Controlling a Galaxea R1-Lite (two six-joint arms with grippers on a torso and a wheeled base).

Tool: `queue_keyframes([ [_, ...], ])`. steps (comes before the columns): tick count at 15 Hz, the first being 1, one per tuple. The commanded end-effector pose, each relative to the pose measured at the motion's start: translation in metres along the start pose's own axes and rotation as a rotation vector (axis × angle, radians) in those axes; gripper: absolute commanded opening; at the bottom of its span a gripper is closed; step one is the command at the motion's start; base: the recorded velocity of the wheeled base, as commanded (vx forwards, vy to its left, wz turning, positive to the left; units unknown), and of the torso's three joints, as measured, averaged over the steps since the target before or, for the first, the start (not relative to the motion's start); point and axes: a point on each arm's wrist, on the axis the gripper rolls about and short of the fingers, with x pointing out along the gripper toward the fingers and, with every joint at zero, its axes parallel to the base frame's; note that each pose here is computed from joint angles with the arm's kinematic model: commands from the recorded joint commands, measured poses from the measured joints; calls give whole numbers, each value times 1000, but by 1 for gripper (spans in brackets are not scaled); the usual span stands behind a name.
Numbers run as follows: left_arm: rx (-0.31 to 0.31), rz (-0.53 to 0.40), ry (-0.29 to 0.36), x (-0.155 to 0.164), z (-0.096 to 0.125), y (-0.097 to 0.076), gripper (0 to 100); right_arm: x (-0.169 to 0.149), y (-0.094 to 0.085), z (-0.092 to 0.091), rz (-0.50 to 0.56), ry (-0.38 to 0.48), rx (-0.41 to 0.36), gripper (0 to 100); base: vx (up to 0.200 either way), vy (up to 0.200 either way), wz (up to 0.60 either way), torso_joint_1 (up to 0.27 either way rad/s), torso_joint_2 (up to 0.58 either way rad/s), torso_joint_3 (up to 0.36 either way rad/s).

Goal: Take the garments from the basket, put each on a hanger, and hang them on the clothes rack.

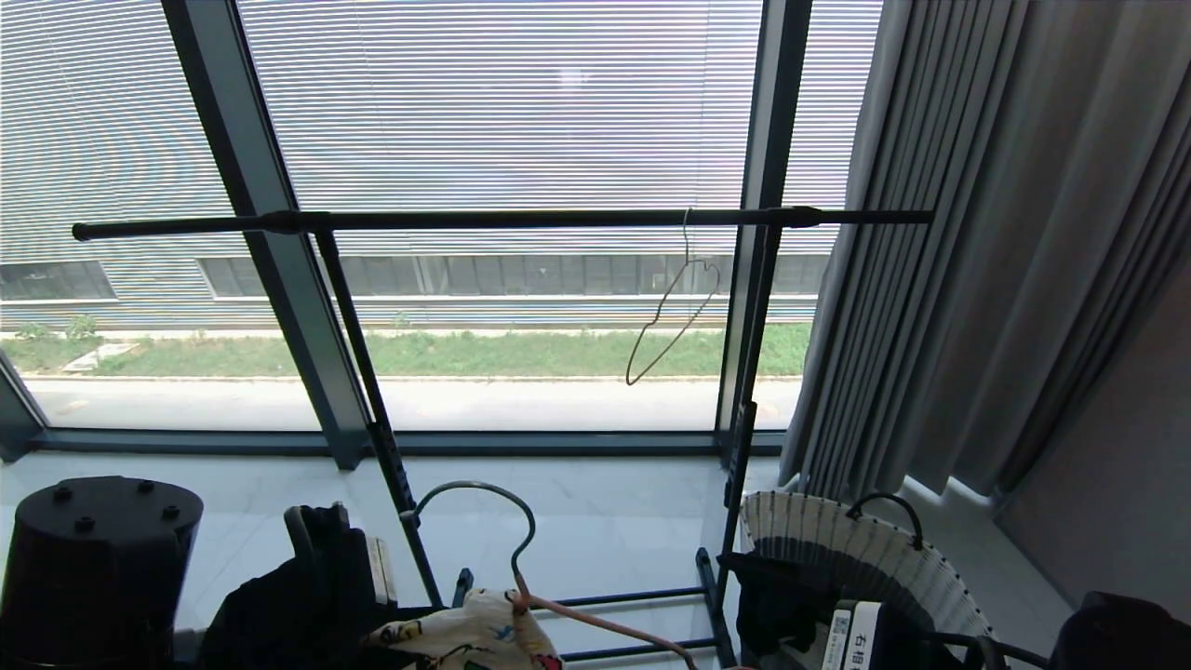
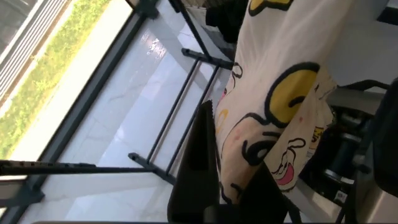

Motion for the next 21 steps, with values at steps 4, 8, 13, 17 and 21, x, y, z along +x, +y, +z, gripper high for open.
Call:
queue_keyframes([
  [4,-182,257,19,-17,-4,49,0,6,-1,-5,0,25,3,100,0,0,0,0,0,0],
  [8,-237,325,-57,-26,15,62,0,12,0,-8,24,33,99,100,0,0,0,0,0,0],
  [13,-168,371,-166,-29,30,66,0,82,-20,-1,-176,-39,494,100,0,0,0,0,0,0],
  [17,-134,316,-196,-25,40,59,0,114,-39,-6,-238,-66,509,100,0,0,0,0,0,0],
  [21,-96,241,-223,-18,49,47,0,123,-25,-18,-240,-22,495,100,0,0,0,0,0,0],
])
